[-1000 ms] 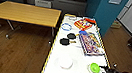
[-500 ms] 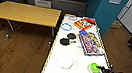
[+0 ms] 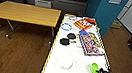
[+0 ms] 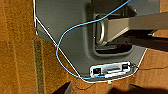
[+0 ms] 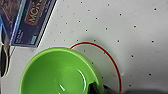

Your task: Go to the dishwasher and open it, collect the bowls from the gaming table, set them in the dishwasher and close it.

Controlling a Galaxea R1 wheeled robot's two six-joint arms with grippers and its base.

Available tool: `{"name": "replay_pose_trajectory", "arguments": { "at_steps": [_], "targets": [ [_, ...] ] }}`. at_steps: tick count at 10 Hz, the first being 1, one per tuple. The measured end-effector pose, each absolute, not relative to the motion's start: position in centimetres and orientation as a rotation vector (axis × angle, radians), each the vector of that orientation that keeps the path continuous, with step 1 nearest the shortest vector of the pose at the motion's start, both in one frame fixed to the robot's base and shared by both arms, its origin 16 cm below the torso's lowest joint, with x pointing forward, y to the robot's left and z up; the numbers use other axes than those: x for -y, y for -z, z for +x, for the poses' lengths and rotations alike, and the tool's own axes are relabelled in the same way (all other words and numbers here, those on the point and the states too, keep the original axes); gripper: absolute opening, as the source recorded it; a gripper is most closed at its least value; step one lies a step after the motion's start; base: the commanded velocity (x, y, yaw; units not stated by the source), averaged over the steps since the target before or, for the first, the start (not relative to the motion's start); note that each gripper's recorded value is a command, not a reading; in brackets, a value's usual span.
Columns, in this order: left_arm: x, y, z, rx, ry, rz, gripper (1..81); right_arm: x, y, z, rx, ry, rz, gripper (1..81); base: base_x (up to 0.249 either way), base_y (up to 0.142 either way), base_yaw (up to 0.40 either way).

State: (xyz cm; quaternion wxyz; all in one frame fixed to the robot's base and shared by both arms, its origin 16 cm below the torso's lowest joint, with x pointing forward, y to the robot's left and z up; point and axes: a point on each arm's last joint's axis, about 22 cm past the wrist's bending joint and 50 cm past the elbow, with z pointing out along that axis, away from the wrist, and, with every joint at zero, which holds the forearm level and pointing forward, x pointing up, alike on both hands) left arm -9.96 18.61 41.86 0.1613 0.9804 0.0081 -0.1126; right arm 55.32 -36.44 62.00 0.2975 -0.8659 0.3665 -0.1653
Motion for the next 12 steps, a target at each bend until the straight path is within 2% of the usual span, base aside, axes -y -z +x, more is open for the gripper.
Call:
{"name": "replay_pose_trajectory", "arguments": {
  "at_steps": [4,7,10,12],
  "targets": [
    [-18.6,-41.9,-9.9,-0.023,0.320,2.798,81.1,38.7,-63.5,53.7,-0.968,0.416,-2.310,1.0,0.000,0.000,0.000],
    [-17.8,-41.8,-9.6,-0.021,0.312,2.790,81.1,47.6,-69.9,51.1,-0.926,0.438,-2.382,1.0,0.000,0.000,0.000],
    [-17.8,-41.8,-9.4,-0.021,0.308,2.787,81.1,48.3,-75.5,44.5,-0.773,0.301,-2.424,1.0,0.000,0.000,0.000],
    [-17.3,-42.3,-9.3,-0.032,0.304,2.751,81.1,47.3,-77.5,39.5,-0.693,0.201,-2.440,1.0,0.000,0.000,0.000]
  ]
}}
